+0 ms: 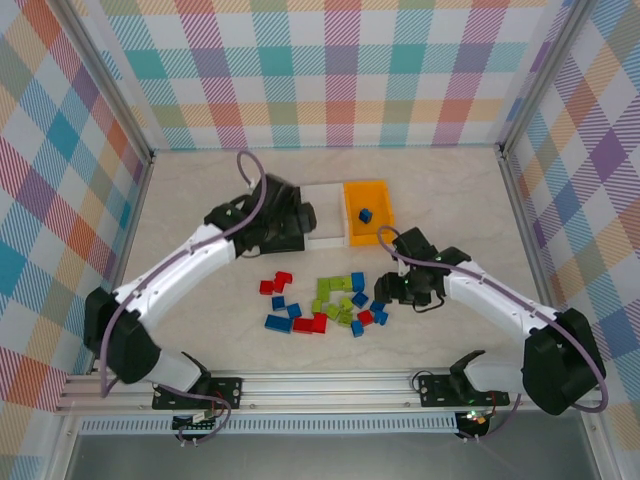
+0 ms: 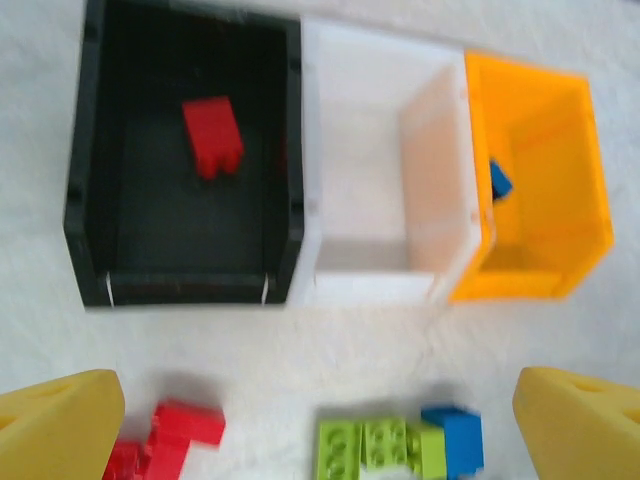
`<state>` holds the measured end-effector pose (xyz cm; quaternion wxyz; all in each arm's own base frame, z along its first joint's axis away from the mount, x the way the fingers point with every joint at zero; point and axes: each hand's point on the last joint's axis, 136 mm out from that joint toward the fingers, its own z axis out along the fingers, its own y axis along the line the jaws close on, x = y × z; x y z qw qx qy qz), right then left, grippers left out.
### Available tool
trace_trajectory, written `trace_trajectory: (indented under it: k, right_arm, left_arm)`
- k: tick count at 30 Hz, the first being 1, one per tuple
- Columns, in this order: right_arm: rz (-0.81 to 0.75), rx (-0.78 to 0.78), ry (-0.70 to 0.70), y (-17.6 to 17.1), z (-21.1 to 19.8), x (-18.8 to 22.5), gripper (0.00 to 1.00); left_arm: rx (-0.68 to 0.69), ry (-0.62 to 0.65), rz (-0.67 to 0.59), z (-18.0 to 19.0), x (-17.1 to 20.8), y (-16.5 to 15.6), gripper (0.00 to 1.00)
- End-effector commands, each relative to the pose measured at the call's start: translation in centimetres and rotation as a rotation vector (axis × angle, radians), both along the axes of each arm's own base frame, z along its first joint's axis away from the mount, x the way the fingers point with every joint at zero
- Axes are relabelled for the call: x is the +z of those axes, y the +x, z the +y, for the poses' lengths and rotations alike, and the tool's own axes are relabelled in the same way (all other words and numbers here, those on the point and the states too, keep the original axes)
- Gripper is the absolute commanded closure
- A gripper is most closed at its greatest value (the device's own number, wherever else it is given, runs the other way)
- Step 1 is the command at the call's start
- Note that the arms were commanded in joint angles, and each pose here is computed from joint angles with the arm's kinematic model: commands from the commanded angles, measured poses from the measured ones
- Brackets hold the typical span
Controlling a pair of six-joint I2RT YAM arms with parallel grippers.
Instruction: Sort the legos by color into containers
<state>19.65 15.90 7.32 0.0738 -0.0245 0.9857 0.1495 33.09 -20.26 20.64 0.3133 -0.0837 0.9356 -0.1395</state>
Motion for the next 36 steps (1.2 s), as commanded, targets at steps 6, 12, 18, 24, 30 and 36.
trace_trajectory:
  k: [6, 12, 18, 24, 30, 36]
  right_arm:
    - [0.086, 0.125, -0.004, -2.3, 2.2, -2.4, 0.36]
    - [0.082, 0.165, -0.091, -1.6, 2.5, -3.9, 0.36]
    - [0.1, 0.156, -0.138, -2.1, 1.6, -4.8, 0.49]
    - [0.077, 0.161, -0.127, -2.0, 1.7, -4.2, 0.55]
    - [0.099, 0.168, -0.144, -2.7, 1.4, -4.6, 0.49]
    - [0.119, 0.205, -0.156, -3.3, 1.9, -5.0, 0.51]
  left_arm:
    - [0.046, 0.015, 0.134, 2.3, -5.3, -3.7, 0.0]
    - [0.051, 0.034, 0.162, 2.7, -6.4, -4.3, 0.0]
    - [0.056, 0.047, 0.166, 3.0, -6.6, -4.3, 0.0]
    - [0.05, 0.041, 0.176, 2.6, -6.9, -4.2, 0.0]
    - [0.05, 0.042, 0.176, 2.6, -6.8, -4.1, 0.0]
    - [0.053, 0.048, 0.182, 2.6, -7.1, -4.1, 0.0]
